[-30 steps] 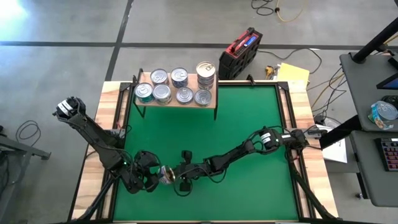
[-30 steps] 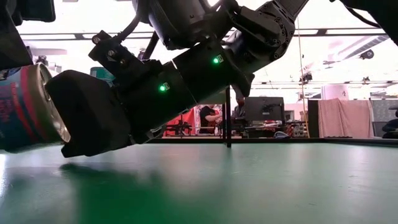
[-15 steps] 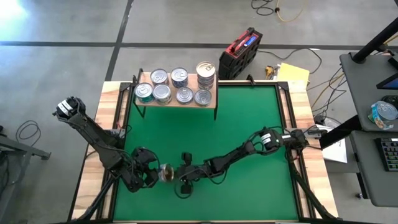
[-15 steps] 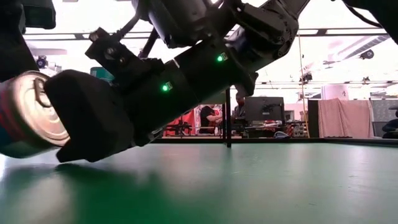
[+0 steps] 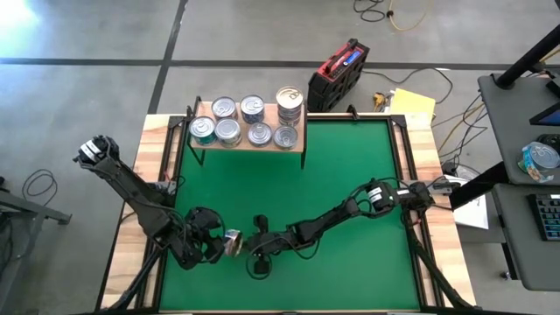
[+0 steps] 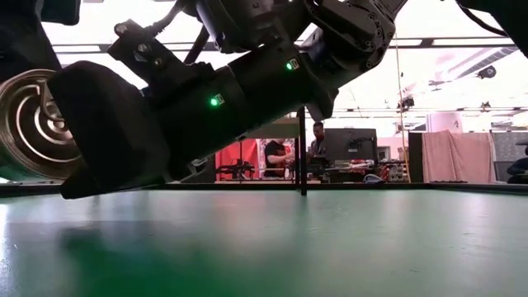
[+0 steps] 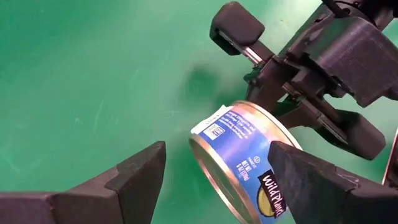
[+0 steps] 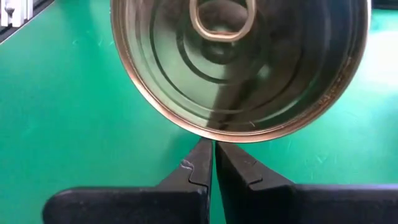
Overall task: Stack canned seafood by type on shelf
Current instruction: Stack the blue tuna can on top of the blue tuna can on the shelf
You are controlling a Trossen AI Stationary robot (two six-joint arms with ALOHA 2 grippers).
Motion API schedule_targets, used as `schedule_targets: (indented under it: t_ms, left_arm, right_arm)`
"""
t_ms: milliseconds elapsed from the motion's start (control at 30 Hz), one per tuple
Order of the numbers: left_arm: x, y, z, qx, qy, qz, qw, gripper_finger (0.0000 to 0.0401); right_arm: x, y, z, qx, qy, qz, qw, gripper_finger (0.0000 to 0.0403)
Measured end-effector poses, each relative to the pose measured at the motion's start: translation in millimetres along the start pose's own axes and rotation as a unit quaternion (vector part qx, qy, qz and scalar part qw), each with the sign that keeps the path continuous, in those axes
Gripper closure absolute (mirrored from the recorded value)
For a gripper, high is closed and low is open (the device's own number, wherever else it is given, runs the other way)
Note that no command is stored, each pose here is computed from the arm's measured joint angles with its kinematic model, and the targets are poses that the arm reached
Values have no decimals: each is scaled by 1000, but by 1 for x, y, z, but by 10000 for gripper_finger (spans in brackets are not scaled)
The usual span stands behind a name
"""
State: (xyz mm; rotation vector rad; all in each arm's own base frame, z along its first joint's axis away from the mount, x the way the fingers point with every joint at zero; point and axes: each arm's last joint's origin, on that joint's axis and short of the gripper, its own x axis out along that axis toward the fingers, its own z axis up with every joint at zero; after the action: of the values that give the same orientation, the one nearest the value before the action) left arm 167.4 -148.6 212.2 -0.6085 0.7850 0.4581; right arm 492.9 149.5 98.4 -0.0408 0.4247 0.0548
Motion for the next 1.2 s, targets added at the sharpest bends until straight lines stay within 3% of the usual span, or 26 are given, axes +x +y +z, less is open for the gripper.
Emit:
schedule_targets:
  t_ms: [267, 500, 867, 1200]
  left_arm:
    - [5, 6, -3, 16, 3, 19, 1000, 116]
    - [11, 11, -8, 66, -4, 41, 997, 100]
    - [14, 10, -9, 74, -2, 44, 996, 100]
    - [15, 10, -10, 75, -4, 47, 996, 99]
  right_arm:
    - [0, 0, 0, -2, 9, 3, 1000, 390]
    - [0, 0, -4, 13, 27, 2, 1000, 390]
    - [-3, -2, -5, 66, 56, -27, 996, 390]
    - [-19, -4, 8, 65, 103, -46, 992, 390]
